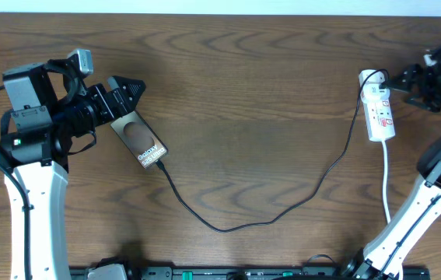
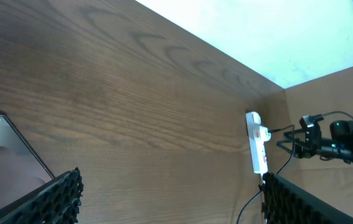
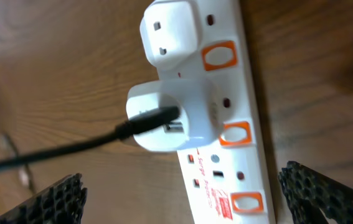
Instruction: Plug charger to phone and switch on socket
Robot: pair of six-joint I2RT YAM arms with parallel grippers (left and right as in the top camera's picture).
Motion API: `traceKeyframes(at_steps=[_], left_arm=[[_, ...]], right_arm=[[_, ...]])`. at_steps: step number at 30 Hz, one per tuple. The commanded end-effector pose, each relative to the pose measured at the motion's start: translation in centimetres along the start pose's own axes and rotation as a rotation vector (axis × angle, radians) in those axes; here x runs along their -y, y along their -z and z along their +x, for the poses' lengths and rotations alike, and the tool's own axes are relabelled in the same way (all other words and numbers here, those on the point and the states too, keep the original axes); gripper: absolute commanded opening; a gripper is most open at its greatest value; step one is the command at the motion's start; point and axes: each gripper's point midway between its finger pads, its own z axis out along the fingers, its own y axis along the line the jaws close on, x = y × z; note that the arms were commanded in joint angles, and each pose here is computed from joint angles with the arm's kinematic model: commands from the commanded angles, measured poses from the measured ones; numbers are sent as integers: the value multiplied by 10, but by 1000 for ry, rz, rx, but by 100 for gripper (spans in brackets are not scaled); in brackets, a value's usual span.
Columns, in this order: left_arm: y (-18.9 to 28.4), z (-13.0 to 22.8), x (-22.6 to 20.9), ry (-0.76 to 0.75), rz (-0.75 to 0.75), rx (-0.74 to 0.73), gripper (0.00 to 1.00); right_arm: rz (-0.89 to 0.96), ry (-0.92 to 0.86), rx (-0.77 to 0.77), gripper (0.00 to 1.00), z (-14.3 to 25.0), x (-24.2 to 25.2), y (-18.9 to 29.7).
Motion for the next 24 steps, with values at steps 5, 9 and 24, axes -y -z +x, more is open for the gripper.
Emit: traceKeyframes(at_steps=[5,9,24], left_arm=[[1,-2,2,-8,-5,6,89],[1,-2,2,-8,-5,6,89],[1,-2,2,-9,-5,6,89]], right_arm=[[89,29,-54,99,0,-4,-26],[87,36,-62,99,0,-10,-30],[60,-38,-111,99,16,-5,-52]])
